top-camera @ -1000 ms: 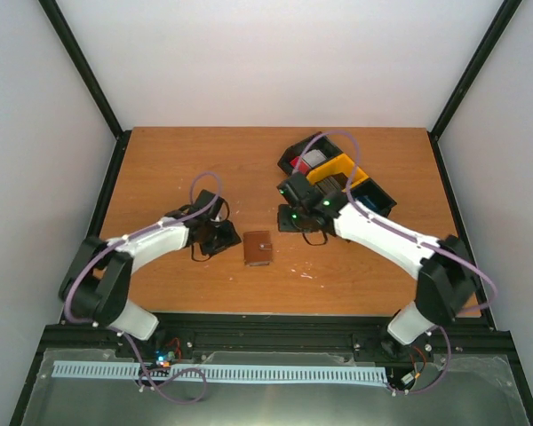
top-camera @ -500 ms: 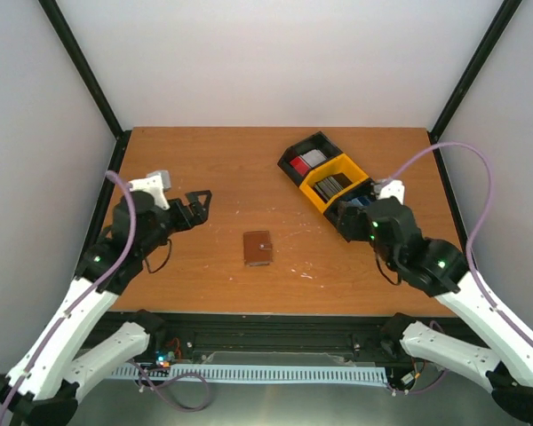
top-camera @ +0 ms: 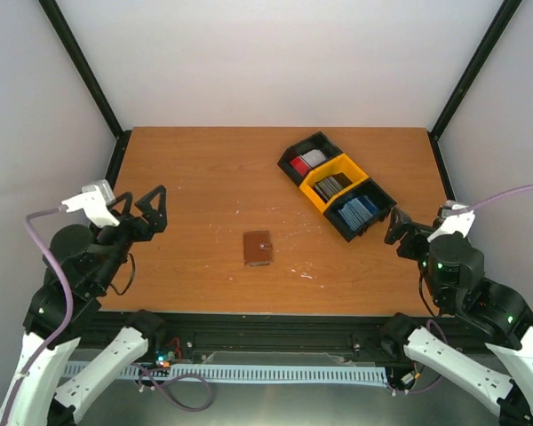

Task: Put the credit cards into the card holder
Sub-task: Reset both arms

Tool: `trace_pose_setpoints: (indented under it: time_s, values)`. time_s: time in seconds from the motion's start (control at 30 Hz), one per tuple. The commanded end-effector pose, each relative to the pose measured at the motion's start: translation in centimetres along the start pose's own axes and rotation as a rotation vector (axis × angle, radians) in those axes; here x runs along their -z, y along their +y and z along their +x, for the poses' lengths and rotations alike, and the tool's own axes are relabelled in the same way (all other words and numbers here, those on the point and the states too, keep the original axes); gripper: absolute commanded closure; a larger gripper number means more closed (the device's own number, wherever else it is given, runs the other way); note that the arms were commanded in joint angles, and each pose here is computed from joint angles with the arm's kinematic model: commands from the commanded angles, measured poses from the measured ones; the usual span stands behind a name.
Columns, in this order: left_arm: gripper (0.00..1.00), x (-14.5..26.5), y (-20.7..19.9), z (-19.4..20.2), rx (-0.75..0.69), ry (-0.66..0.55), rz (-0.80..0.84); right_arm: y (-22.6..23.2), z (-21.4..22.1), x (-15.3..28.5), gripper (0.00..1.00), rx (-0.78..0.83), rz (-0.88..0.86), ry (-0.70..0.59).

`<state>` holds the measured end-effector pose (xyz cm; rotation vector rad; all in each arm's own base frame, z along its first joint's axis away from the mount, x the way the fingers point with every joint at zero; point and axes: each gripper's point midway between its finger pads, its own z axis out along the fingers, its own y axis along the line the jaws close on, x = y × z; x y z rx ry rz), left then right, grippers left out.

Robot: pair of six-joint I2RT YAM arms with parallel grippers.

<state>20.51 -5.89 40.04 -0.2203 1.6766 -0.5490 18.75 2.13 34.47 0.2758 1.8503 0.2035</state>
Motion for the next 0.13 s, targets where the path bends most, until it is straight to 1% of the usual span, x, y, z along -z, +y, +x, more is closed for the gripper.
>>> trace_pose_setpoints:
  time_s: [0.0, 0.1]
  values:
    - [0.00, 0.87, 0.75, -0.90, -0.031, -0.011, -0.052, -1.04, 0.43, -0.27, 0.00, -0.034, 0.059, -0.004]
    - [0.00, 0.90, 0.84, -0.60, -0.032, 0.001, -0.053, -0.80, 1.06, -0.74, 0.00, -0.043, 0.065, 0.019]
